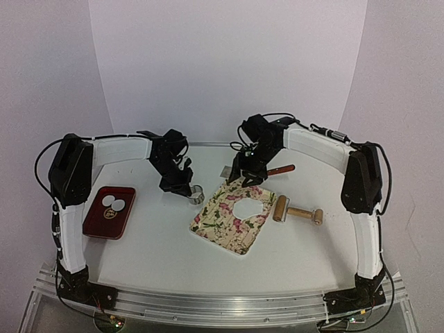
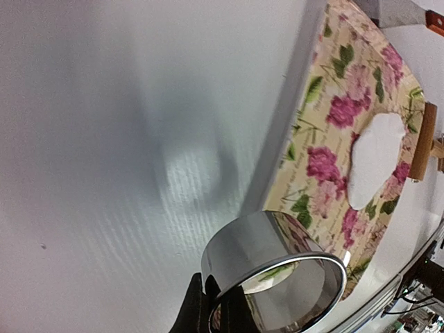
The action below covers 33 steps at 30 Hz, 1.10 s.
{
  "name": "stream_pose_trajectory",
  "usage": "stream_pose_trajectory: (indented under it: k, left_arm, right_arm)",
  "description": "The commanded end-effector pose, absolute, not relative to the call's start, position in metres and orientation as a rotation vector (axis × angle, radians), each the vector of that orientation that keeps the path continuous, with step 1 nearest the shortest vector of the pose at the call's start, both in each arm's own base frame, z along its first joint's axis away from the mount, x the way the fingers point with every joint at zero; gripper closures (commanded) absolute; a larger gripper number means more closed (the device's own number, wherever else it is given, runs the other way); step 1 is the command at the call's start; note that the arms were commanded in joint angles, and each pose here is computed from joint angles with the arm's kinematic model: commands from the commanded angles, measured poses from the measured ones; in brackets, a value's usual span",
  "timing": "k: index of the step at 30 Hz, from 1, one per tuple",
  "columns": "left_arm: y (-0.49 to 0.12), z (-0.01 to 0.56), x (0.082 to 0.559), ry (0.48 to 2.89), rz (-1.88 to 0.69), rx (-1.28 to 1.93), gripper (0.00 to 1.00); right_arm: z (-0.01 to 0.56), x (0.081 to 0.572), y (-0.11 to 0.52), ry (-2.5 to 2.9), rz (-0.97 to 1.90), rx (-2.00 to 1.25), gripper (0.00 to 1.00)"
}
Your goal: Roll out the dumpling wrappers from the dough
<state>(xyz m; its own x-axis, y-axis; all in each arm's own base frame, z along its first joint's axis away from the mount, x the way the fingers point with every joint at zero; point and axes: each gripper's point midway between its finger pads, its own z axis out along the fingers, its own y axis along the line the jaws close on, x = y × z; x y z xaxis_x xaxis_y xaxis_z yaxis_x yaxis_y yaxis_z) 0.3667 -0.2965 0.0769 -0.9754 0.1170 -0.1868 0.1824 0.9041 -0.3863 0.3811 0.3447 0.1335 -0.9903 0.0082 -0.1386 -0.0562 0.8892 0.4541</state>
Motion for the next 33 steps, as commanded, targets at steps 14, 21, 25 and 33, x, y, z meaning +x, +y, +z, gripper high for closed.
stream_pose_trajectory:
  k: [14, 21, 25, 33]
  left_arm:
    - [-0.368, 0.097, 0.322, 2.961, -0.764, 0.377, 1.00]
    - [-0.384, 0.099, 0.314, 2.950, -0.762, 0.420, 1.00]
    - [-0.386, 0.104, 0.315, 2.936, -0.769, 0.415, 1.00]
    - [-0.389, 0.107, 0.318, 2.919, -0.786, 0.418, 1.00]
  right_arm:
    - [0.120, 0.337, 0.394, 3.039, 0.833, -0.129, 0.56]
    - [0.099, 0.325, 0.394, 3.093, 0.746, -0.144, 0.60]
    - [0.090, 0.322, 0.390, 3.113, 0.658, -0.163, 0.64]
    - [0.079, 0.316, 0.383, 3.142, 0.533, -0.202, 0.81]
